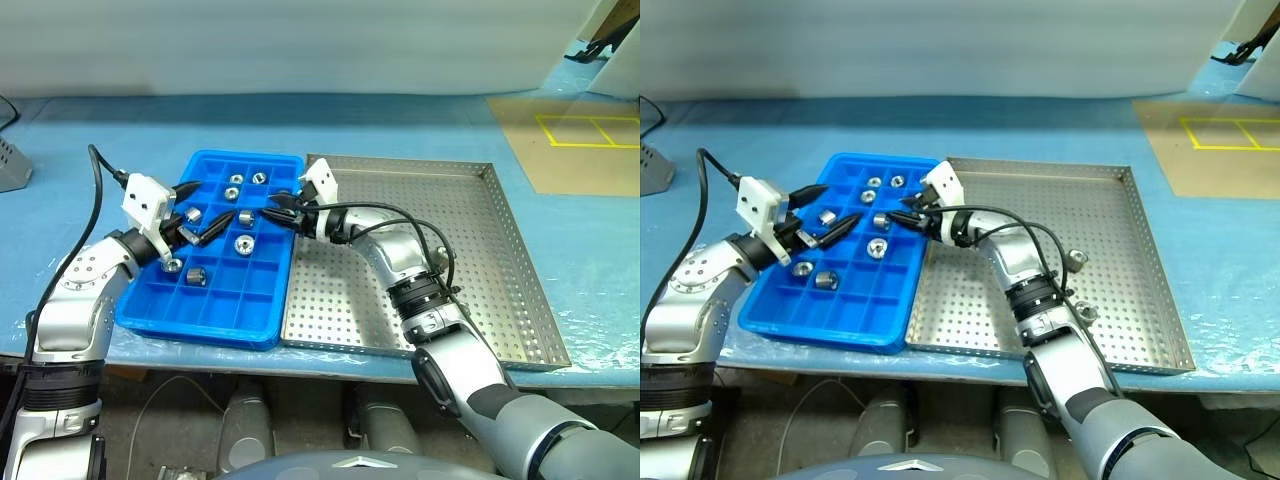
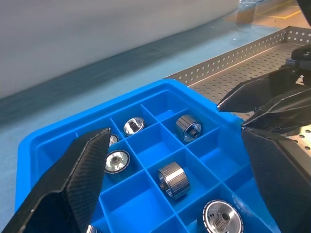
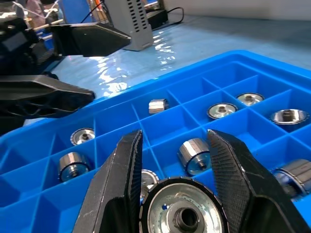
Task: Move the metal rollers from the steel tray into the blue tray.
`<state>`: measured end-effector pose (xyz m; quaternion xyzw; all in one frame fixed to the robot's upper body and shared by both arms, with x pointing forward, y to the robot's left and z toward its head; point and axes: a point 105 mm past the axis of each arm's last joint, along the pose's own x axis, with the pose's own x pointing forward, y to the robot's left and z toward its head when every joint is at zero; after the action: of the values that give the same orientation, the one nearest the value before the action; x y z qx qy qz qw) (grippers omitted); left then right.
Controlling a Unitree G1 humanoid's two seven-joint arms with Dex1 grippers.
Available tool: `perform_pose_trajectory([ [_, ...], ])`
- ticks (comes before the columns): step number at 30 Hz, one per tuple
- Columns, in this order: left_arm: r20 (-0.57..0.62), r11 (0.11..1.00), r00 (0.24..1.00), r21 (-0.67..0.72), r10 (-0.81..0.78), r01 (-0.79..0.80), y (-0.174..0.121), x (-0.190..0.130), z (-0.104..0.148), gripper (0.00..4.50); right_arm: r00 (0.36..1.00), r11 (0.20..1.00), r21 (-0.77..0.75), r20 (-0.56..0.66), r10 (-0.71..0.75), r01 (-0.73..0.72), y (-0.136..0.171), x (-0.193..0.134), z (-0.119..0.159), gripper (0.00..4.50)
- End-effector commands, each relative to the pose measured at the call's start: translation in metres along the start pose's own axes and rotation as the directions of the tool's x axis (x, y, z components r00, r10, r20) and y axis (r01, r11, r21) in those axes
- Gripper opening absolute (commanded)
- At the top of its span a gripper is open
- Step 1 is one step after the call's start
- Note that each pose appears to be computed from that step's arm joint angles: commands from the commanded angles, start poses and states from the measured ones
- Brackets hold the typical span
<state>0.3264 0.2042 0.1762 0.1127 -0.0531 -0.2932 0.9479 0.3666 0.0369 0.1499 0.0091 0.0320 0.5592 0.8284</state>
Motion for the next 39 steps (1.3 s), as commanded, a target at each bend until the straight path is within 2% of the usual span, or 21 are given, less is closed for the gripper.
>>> perform_pose_trajectory([
  [1, 0.049, 0.999, 0.999, 0.045, 0.021, -0.023, 0.004, -0.005, 0.018, 4.5, 0.996, 0.997, -0.024, 0.052, 0.071, -0.07, 0.017, 0.007, 0.017, 1.69],
  [16, 0.044, 0.999, 0.999, 0.037, 0.027, -0.028, 0.001, -0.005, 0.016, 4.5, 0.991, 0.991, -0.012, 0.026, 0.134, -0.134, 0.032, 0.016, 0.012, 1.69],
  [17, 0.044, 0.999, 0.999, 0.037, 0.026, -0.028, 0.001, -0.005, 0.016, 4.5, 0.991, 0.991, -0.01, 0.026, 0.133, -0.133, 0.032, 0.016, 0.011, 2.41],
  [22, 0.045, 1.0, 0.999, 0.025, 0.009, -0.011, -0.002, -0.001, 0.013, 4.5, 0.994, 0.995, -0.006, 0.034, 0.104, -0.104, 0.028, 0.015, 0.012, 3.93],
  [26, 0.055, 0.999, 0.998, -0.008, -0.039, 0.039, -0.012, 0.01, 0.009, 4.5, 0.998, 0.999, -0.024, 0.049, 0.046, -0.044, 0.016, 0.009, 0.015, 3.93],
  [35, 0.1, 0.95, 0.954, -0.108, -0.281, 0.292, -0.068, 0.056, -0.005, 4.5, 0.973, 0.973, -0.061, 0.063, -0.221, 0.225, -0.056, -0.061, 0.03, 3.93],
  [39, 0.12, 0.922, 0.927, -0.117, -0.356, 0.37, -0.085, 0.075, -0.007, 4.5, 0.953, 0.948, -0.101, 0.002, -0.302, 0.301, -0.076, -0.106, 0.028, 3.93],
])
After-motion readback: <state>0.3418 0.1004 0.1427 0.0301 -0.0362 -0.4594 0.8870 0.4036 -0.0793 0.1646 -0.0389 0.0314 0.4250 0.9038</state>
